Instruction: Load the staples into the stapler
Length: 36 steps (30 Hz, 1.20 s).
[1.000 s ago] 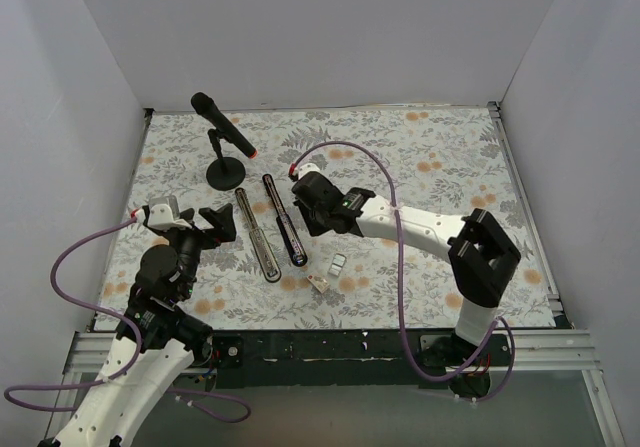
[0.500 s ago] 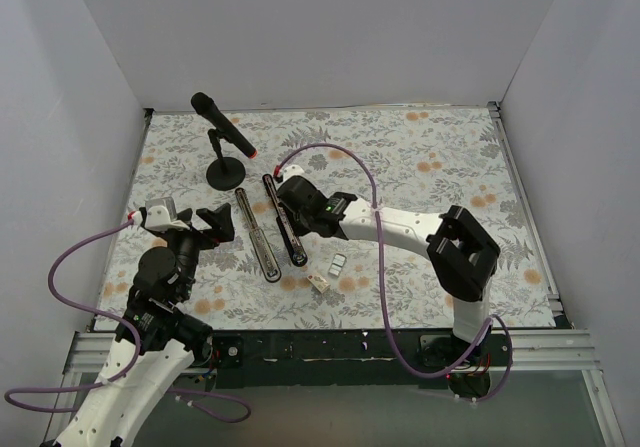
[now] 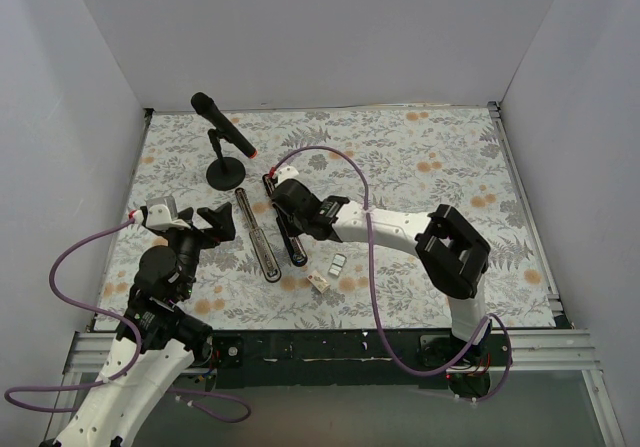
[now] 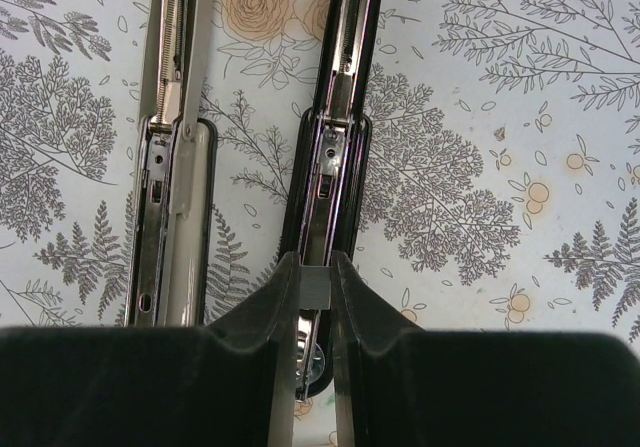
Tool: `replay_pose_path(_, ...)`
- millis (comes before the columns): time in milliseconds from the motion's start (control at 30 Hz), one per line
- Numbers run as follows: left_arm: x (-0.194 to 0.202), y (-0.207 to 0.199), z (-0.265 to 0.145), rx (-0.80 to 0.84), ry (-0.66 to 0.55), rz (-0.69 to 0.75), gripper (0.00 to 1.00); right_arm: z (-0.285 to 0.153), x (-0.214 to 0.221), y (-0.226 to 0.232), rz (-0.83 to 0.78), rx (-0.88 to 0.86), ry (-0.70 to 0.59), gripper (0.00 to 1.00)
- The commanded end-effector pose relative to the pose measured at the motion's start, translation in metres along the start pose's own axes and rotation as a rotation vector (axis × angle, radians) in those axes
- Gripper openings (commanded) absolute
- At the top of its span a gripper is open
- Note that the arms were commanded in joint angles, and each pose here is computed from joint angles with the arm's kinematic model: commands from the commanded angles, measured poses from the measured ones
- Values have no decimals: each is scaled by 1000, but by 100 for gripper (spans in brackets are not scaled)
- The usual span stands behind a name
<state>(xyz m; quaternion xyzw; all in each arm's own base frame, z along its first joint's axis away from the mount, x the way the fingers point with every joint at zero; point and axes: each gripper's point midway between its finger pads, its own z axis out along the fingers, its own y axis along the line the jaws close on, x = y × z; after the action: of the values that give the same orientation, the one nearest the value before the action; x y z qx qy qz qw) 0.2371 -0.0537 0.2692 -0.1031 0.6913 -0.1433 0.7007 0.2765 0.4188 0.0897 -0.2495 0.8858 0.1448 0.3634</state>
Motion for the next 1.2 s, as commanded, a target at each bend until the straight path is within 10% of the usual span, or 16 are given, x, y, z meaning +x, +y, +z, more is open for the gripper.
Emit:
replay_pose_path(0, 3, 0, 2, 3, 5, 9, 98, 3, -26, 14, 33, -16, -87, 17)
replay_pose_path(1167, 4, -1, 2, 11, 7, 10, 98, 2, -28, 7, 40, 24, -119, 17)
